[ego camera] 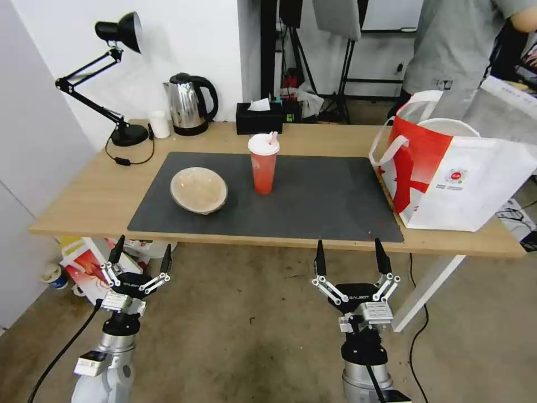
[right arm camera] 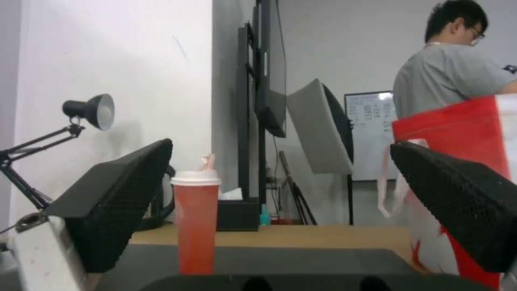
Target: Pick up the trash from the table and place it into the takeout bag.
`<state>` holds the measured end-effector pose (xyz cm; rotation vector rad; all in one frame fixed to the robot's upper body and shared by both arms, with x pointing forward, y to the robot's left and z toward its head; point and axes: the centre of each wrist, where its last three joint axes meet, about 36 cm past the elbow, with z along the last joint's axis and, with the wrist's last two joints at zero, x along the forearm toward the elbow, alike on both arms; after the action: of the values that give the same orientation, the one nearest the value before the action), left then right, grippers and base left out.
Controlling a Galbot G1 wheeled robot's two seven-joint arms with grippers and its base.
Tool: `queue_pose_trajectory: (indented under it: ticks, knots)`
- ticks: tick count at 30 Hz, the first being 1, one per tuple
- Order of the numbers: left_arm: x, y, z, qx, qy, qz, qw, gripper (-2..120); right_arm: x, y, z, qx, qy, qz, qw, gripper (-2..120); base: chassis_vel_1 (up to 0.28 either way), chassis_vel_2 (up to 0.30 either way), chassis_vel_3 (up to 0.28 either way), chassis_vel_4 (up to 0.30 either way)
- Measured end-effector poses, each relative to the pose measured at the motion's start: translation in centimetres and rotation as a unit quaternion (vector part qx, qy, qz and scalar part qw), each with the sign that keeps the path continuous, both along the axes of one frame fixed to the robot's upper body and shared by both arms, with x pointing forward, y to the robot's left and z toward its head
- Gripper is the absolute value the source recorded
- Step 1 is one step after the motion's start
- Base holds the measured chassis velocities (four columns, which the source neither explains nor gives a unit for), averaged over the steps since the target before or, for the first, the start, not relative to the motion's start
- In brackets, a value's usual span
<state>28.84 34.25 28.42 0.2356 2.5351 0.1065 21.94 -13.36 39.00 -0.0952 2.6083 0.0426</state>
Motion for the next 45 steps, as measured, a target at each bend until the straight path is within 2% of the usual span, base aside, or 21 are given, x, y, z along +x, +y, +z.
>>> queue_pose_trajectory:
  ticks: [6,9,16,19,24,30,35,45]
  knots:
    - [0.0,-0.2,-0.1,-0.001,0.002,-0.004,1.0,100,1.8,0.0,1.9,-0.002,0.005,0.026,1.0,100,0.0,0.0,0.0,0.0]
    - [-0.1,-0.3,-0.2,0.0,0.004,-0.007,1.0,100,4.1,-0.7,3.4,-0.014,0.006,0.048,0.999,100,0.0,0.0,0.0,0.0]
    - [-0.2,-0.3,-0.2,0.002,0.006,-0.008,1.0,100,6.9,-2.0,5.1,-0.032,0.033,0.07,0.996,100,0.0,0.0,0.0,0.0]
    - [-0.4,-0.3,-0.3,0.005,0.009,-0.008,0.9999,100,10.9,-4.1,5.8,-0.057,0.067,0.089,0.992,100,0.0,0.0,0.0,0.0]
    - [-0.1,-0.3,-0.3,0.008,0.009,-0.009,0.9999,100,13.2,-5.4,6.9,-0.073,0.079,0.105,0.989,100,0.0,0.0,0.0,0.0]
    - [-0.1,-0.4,-0.5,0.012,0.015,-0.011,0.9998,100,15.4,-6.2,7.7,-0.082,0.113,0.133,0.981,100,0.0,0.0,0.0,0.0]
    - [-0.1,-0.6,-0.7,0.014,0.018,-0.015,0.9996,100,18.9,-7.5,8.6,-0.084,0.154,0.159,0.972,100,0.0,0.0,0.0,0.0]
    - [-0.1,-0.7,-0.7,0.017,0.019,-0.017,0.9995,100,22.5,-7.2,9.5,-0.093,0.186,0.189,0.96,100,0.0,0.0,0.0,0.0]
